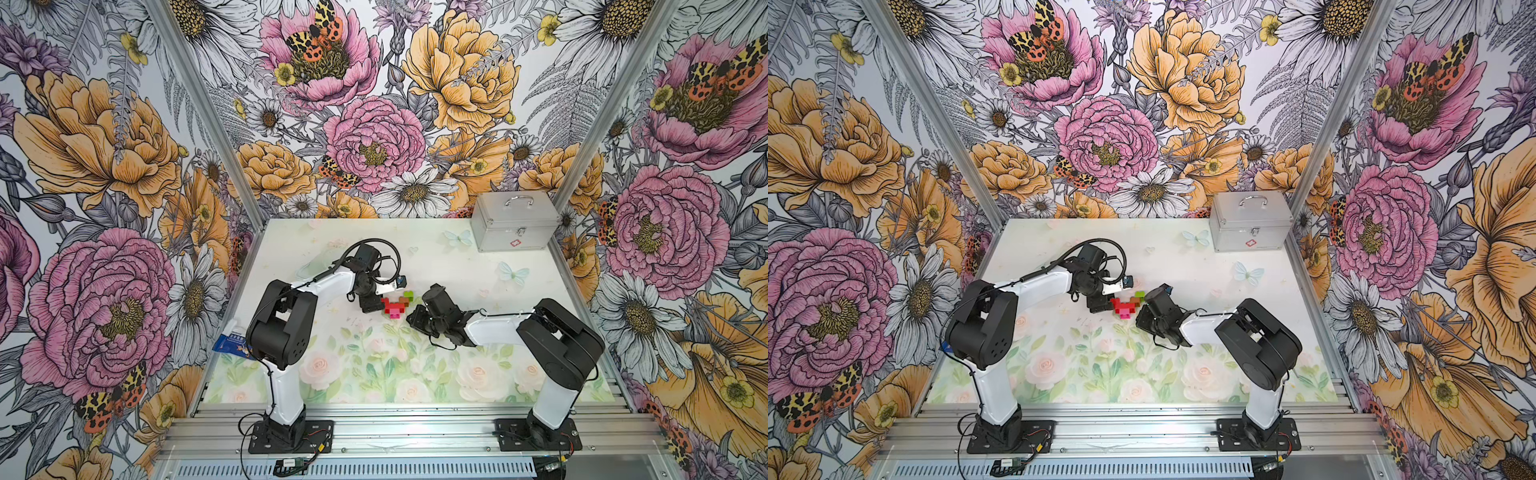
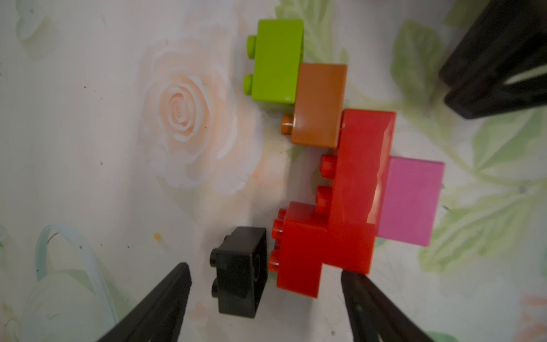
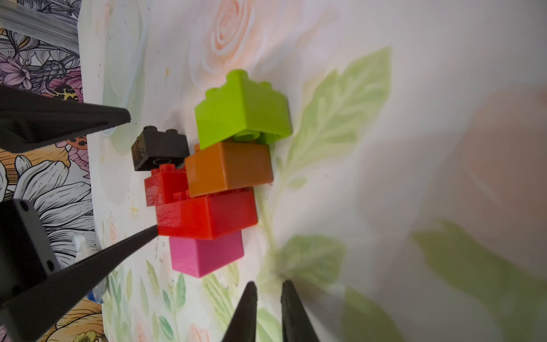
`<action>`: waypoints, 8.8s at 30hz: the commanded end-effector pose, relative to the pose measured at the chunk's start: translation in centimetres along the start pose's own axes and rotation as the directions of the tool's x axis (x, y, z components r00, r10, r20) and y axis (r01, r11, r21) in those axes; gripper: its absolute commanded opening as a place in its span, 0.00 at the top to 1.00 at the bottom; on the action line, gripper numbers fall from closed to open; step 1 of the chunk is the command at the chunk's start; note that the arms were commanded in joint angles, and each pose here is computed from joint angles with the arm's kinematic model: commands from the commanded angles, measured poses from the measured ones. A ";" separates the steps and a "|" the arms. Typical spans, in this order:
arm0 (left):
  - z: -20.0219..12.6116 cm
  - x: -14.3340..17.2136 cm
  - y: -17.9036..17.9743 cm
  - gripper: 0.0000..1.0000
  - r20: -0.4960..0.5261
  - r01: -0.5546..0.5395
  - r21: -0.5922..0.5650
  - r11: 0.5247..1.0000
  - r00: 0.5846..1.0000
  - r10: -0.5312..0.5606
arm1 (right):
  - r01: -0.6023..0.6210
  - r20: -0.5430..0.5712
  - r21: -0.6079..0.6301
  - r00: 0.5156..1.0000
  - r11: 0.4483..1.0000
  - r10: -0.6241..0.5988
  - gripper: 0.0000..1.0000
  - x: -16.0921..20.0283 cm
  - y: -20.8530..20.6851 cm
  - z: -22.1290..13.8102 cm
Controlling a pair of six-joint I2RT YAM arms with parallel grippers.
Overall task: Assemble the letter v with lego
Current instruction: Assemble the lego brick with the lego brick, then adjust the lego brick at the center of the board.
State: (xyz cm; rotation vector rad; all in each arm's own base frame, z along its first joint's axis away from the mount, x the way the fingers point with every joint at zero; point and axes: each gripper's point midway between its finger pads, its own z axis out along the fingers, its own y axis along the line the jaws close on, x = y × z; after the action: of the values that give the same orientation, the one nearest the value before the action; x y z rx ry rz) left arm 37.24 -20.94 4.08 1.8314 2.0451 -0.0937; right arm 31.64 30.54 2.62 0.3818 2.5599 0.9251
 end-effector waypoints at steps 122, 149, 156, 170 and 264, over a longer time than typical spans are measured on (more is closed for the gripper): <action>0.9 -0.4 0.6 0.28 0.092 0.076 0.123 0.989 0.992 -0.088 | 0.149 -0.080 0.042 0.986 0.988 -0.146 0.81 -3.7 1.1 3.2; 1.6 0.5 1.3 0.36 0.026 0.106 0.106 0.989 0.994 -0.109 | 0.141 -0.074 0.049 0.988 0.989 -0.137 0.81 -4.2 0.8 3.1; 1.8 0.5 1.3 0.38 0.023 0.103 0.108 0.989 0.994 -0.106 | 0.142 -0.077 0.046 0.987 0.989 -0.138 0.81 -4.2 0.9 3.2; 1.7 0.4 0.8 0.38 0.029 0.089 0.134 0.987 0.995 -0.094 | 0.145 -0.076 0.030 0.987 0.989 -0.142 0.81 -4.7 1.5 3.5; -17.4 6.0 9.9 0.01 0.657 0.969 -0.057 0.241 0.218 -0.722 | 0.217 0.041 -0.010 0.976 0.976 -0.216 0.71 -5.6 5.1 -1.4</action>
State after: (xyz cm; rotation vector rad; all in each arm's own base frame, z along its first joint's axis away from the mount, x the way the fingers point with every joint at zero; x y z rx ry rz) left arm 41.10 -11.14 18.70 0.3436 2.1985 -0.3032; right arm 35.89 33.73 4.69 0.1130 2.5960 0.8856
